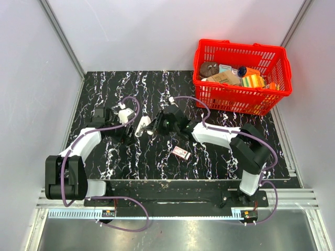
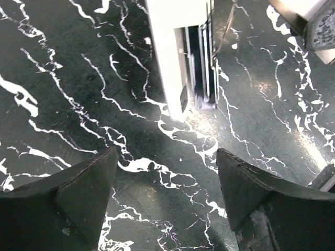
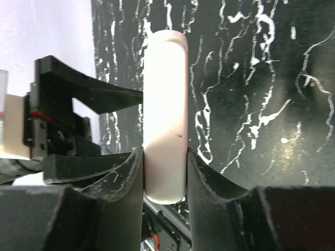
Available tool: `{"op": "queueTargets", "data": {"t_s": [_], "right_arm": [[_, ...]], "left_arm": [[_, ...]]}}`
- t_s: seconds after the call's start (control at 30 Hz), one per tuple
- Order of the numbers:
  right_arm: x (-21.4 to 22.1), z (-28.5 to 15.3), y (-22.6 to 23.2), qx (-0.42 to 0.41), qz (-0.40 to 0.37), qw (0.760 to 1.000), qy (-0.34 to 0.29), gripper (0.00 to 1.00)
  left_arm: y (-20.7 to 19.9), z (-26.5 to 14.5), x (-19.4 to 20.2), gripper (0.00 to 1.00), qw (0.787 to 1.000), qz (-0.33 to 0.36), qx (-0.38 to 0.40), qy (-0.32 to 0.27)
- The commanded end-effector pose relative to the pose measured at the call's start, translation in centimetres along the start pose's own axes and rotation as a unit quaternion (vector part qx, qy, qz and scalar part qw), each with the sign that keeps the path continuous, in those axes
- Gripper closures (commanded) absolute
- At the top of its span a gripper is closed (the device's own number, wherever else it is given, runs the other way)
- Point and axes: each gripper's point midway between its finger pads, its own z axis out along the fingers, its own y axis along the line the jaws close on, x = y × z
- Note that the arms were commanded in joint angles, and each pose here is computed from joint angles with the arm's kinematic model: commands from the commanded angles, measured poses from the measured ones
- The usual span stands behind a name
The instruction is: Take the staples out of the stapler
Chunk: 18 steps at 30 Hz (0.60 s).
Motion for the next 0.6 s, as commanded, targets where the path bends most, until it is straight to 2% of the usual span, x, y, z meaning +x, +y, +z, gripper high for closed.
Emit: {"op": "queueTargets", "data": {"t_s": [0.0, 0.1, 0.23, 0.57], "right_arm": [[-1.3, -2.3, 5.5, -0.095, 0.019, 0.995, -0.007, 1.00], [-1.1, -2.4, 5.6, -0.100, 0.028, 0.995, -0.002, 1.00], [-0.7, -2.6, 6.1, -0.116, 0.035, 0.993, 0.008, 1.00], [0.2, -3.2, 6.4, -0.141, 0.057, 0.988, 0.029, 1.00]], "left_arm": [[-1.6, -0.1, -1.5, 0.21, 0.997, 0.051, 0.051, -0.034], [-1.8, -0.1, -1.5, 0.25, 0.996, 0.062, 0.061, -0.033], [-1.4, 0.0, -1.5, 0.37, 0.995, 0.073, 0.055, -0.029], [-1.6, 0.0, -1.9, 0.38, 0.994, 0.078, 0.059, -0.038]]}}
